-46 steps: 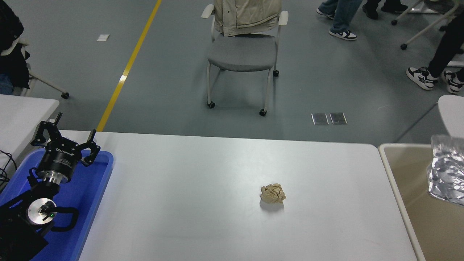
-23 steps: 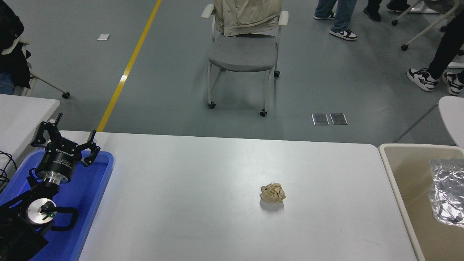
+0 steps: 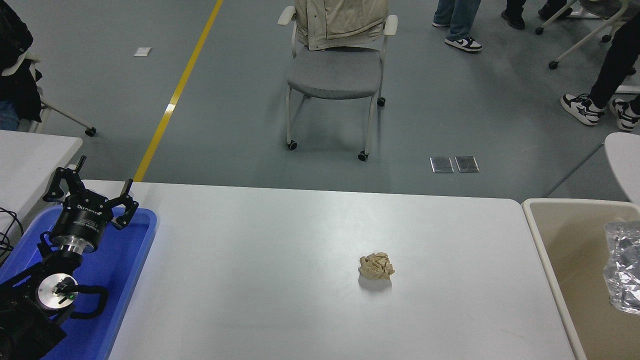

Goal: Clean the table surface

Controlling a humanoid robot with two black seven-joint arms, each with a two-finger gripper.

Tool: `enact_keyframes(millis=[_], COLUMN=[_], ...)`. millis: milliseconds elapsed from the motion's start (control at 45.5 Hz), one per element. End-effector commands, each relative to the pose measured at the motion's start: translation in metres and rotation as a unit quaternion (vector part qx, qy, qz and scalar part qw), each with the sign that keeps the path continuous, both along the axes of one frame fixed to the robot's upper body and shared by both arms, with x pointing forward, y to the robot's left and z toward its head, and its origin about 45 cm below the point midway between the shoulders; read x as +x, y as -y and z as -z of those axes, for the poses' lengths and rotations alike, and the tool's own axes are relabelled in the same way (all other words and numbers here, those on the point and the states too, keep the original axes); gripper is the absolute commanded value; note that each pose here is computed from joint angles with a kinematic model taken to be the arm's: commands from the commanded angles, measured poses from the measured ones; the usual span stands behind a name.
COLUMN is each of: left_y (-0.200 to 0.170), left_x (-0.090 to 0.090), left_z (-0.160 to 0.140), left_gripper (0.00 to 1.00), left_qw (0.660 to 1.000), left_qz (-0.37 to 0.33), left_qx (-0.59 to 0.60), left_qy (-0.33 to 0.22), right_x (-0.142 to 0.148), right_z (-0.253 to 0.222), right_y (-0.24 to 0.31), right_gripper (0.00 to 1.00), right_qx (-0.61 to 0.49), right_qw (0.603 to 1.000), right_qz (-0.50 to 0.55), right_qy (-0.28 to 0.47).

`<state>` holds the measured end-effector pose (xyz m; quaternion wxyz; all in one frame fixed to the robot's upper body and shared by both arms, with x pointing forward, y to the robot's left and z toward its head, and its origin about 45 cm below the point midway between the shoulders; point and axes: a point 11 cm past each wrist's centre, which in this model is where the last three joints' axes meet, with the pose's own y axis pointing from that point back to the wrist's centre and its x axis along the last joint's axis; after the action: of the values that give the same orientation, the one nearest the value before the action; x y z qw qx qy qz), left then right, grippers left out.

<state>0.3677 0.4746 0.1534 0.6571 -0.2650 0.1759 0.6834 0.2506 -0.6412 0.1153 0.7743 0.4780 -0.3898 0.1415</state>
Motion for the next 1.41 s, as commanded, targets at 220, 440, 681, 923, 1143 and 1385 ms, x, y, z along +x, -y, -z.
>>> enact_keyframes(millis=[220,440,681,923,1143,1385], left_y=[0.0,0.0,0.0,0.0,0.0,0.0], left_x=[0.0,0.0,0.0,0.0,0.0,0.0], left_z=[0.0,0.0,0.0,0.0,0.0,0.0], left_gripper=[1.0,1.0,1.0,1.0,1.0,1.0], left_qw=[1.0,1.0,1.0,1.0,1.0,1.0], left_qz=[0.0,0.0,0.0,0.0,0.0,0.0], left_qx=[0.0,0.0,0.0,0.0,0.0,0.0], left_qy=[0.0,0.0,0.0,0.0,0.0,0.0], right_x=[0.003,0.016,0.041,0.073,0.084,0.078], right_z=[-0.011,-0.041,-0.049,-0.076,-0.08,-0.037], right_y=[0.007,0.014,-0.018,-0.068,-0.132,-0.196], right_gripper=[1.0,1.0,1.0,1.0,1.0,1.0], right_qx=[0.048,0.157,0.3,0.439,0.553,0.675], right_qw=[0.992,0.96,0.892,0.801,0.725,0.584], right_qz=[0.07,0.129,0.156,0.139,0.112,0.179], right_qy=[0.094,0.191,0.299,0.384,0.395,0.414])
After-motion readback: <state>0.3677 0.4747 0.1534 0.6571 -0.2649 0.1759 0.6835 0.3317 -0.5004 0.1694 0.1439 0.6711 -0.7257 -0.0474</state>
